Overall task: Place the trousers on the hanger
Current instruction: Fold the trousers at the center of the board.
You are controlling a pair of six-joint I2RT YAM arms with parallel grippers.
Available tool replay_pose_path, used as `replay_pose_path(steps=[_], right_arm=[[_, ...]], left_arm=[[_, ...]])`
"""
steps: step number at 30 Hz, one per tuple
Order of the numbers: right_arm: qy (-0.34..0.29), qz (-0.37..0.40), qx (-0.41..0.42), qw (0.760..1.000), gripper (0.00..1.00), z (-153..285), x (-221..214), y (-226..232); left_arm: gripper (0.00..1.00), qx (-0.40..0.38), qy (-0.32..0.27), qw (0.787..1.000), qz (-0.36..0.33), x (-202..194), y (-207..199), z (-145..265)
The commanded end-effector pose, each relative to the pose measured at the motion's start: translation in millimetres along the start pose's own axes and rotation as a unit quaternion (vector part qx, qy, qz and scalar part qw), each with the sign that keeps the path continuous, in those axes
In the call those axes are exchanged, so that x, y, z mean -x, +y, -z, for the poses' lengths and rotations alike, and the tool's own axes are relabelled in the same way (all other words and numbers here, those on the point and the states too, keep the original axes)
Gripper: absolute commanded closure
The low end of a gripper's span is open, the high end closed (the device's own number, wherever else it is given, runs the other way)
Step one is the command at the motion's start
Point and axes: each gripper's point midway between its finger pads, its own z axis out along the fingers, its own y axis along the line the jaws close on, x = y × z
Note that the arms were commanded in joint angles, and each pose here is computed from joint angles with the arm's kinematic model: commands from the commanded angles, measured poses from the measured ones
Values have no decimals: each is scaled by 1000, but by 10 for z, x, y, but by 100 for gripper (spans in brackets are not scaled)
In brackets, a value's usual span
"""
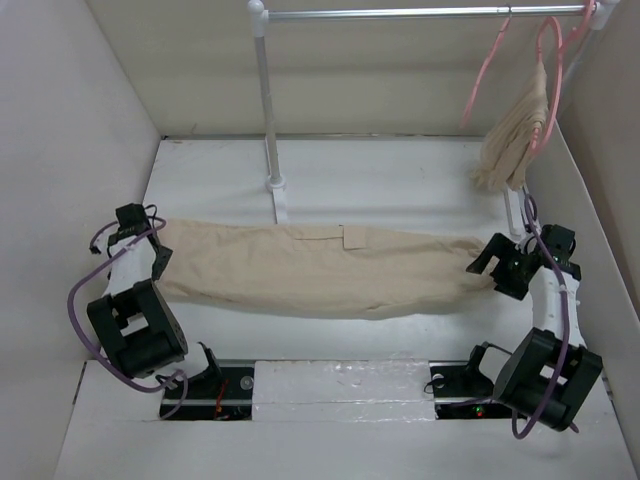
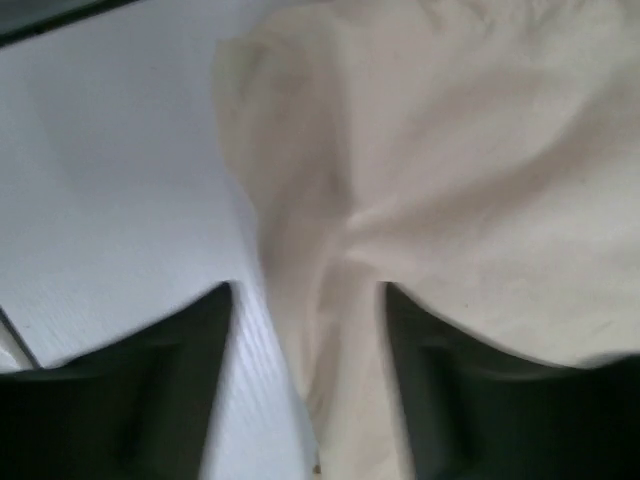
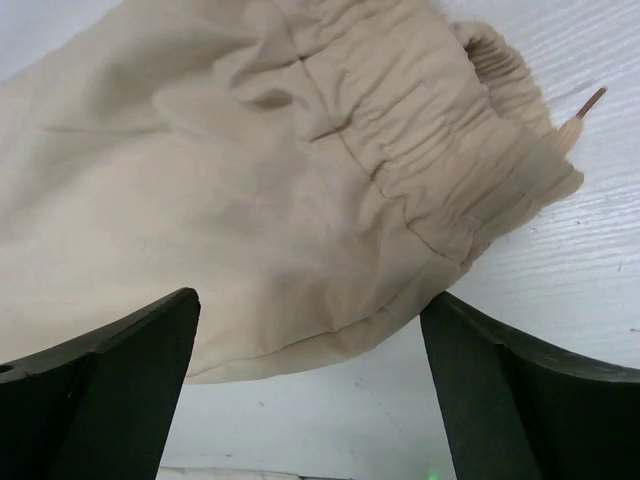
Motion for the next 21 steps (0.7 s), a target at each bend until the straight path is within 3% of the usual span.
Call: replay_pose_path(steps=[1,5,8,12,17,21], right_arm=[[-29,39,9,999,2,96,256,103],[-39,31,-21,999,0,162,327,40],[-36,1,-72,997,0,130,199,-181],[-28,-48,-106,993,0,71,-22,-418],[-44,-76,-132,987,0,1,-13,-602],[-98,-79,-33,991,0,-190,181,-330]], left_arm=[[32,-30,-17,999,2,91,-176,207],[25,-143,-89,985,-23,418,-958,994],[25,-253,-109,959,-70,292,-1520,1546],[26,-383,-53,907,-169,-444,-1965,1877],[29,-429,21,864,-262,-1385,-2063,1826],[29,-447,52,827,-336,-1935,-2081,1881]])
